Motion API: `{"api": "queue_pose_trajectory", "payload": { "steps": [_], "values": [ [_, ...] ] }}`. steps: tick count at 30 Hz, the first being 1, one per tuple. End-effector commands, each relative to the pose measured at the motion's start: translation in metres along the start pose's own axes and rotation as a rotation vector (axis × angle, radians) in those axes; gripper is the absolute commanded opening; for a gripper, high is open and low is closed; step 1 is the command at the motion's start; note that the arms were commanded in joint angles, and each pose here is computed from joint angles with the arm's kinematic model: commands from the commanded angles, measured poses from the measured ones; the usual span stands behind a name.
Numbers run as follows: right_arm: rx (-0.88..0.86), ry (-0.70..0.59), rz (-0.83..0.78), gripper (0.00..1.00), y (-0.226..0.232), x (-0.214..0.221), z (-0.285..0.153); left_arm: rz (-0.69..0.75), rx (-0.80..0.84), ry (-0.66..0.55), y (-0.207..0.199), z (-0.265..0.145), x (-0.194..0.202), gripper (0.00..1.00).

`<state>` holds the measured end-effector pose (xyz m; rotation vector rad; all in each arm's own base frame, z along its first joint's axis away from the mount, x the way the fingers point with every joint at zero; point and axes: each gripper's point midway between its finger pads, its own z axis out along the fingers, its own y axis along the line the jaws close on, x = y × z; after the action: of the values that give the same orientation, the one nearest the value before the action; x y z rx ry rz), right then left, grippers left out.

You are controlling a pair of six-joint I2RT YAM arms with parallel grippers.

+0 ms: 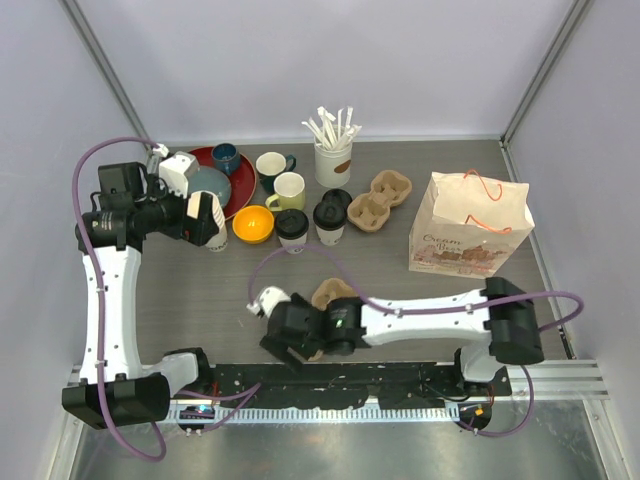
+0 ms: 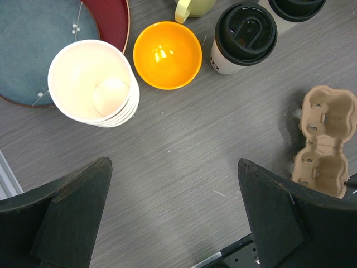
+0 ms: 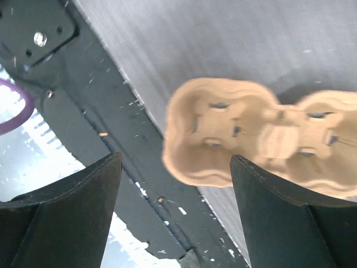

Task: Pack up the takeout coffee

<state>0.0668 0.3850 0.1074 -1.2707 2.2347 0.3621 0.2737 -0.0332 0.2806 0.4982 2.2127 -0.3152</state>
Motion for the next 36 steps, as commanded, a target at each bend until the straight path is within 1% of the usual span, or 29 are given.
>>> {"api": "queue_pose_trajectory", "payload": {
  "steps": [1,3,5,7,9,12,14,19,20,23,24,26,27,31,33,36],
  "values": [
    [-0.021,-0.076,0.087,0.85,-0.052,-0.02,-0.012,0.013,0.005,-0.017,-0.001,-0.002,-0.001,1.0],
    [0.043,-0.05,0.104,0.85,-0.083,-0.012,-0.001,0.017,0.008,-0.015,-0.002,-0.002,-0.001,1.0],
    [0.06,-0.022,0.068,0.86,-0.094,-0.003,0.008,0.015,0.004,-0.013,0.0,-0.002,-0.001,1.0],
    [0.044,-0.022,0.056,0.86,-0.096,-0.006,0.016,0.012,0.005,-0.01,0.0,-0.002,-0.001,1.0],
    [0.026,0.017,0.017,0.86,-0.093,0.001,0.029,0.013,0.008,-0.008,0.0,-0.001,-0.001,1.0],
    [0.059,0.09,-0.005,0.86,-0.099,0.015,0.045,0.012,0.005,-0.004,0.001,-0.001,0.0,1.0],
    [0.073,0.124,-0.01,0.84,-0.102,0.024,0.051,0.016,0.004,-0.005,0.0,-0.002,0.0,1.0],
    [0.053,0.159,-0.006,0.79,-0.103,0.036,0.06,0.017,0.009,-0.009,0.0,-0.001,-0.002,1.0],
    [0.05,0.159,-0.006,0.77,-0.103,0.036,0.062,0.016,0.012,-0.009,-0.001,-0.001,-0.002,1.0],
    [0.031,0.157,-0.005,0.67,-0.101,0.035,0.066,0.015,0.013,-0.006,-0.001,-0.001,-0.001,1.0],
    [0.028,0.155,-0.003,0.59,-0.101,0.034,0.066,0.015,0.012,-0.007,0.0,-0.001,-0.001,1.0],
    [0.027,0.156,-0.001,0.5,-0.101,0.034,0.065,0.017,0.01,-0.006,0.0,-0.002,-0.001,1.0],
    [0.029,0.155,0.005,0.44,-0.101,0.033,0.064,0.016,0.009,-0.005,0.0,-0.002,-0.001,1.0],
    [0.035,0.138,0.012,0.36,-0.102,0.023,0.05,0.014,0.013,-0.008,-0.001,-0.002,-0.002,1.0],
    [0.04,0.112,0.021,0.33,-0.105,0.013,0.035,0.007,0.026,-0.008,-0.003,-0.001,-0.003,1.0],
    [0.05,0.072,0.034,0.33,-0.109,-0.003,0.01,-0.012,0.048,-0.02,-0.006,-0.002,-0.01,1.0]
  ]
}}
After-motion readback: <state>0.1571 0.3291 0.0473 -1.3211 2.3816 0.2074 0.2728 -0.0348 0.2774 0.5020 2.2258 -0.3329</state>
